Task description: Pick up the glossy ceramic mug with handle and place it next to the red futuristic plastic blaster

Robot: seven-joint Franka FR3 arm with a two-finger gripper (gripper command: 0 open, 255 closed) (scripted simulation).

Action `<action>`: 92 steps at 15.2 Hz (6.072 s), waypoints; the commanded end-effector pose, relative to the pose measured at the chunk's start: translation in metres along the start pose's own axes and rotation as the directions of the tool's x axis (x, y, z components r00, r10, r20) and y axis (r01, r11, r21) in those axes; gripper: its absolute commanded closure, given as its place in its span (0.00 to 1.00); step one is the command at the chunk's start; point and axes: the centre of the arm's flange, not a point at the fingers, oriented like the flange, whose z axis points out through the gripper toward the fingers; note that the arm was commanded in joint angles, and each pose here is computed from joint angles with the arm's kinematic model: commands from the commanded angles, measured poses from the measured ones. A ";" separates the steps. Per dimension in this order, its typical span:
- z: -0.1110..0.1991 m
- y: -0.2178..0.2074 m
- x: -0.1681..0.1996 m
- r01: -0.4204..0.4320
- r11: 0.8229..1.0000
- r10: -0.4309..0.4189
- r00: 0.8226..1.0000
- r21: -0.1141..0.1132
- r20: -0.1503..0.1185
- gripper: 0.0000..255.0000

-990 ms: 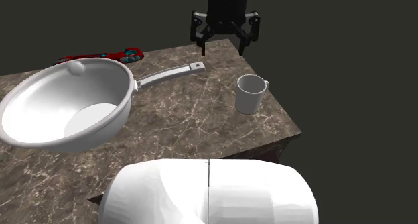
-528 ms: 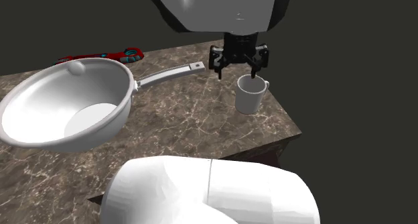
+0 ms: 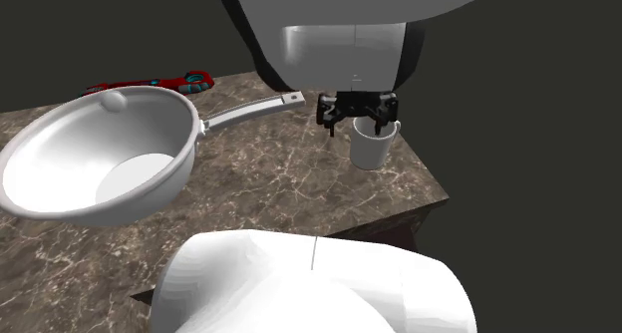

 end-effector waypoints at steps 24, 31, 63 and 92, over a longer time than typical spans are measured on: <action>-0.018 0.001 0.005 0.000 1.000 0.000 1.000 0.000 -0.001 1.00; -0.055 0.004 0.011 0.000 1.000 0.000 1.000 0.000 -0.001 1.00; -0.164 -0.121 0.086 0.000 1.000 0.000 1.000 0.000 -0.001 1.00; -0.109 -0.340 0.172 0.000 1.000 0.000 1.000 0.000 -0.001 1.00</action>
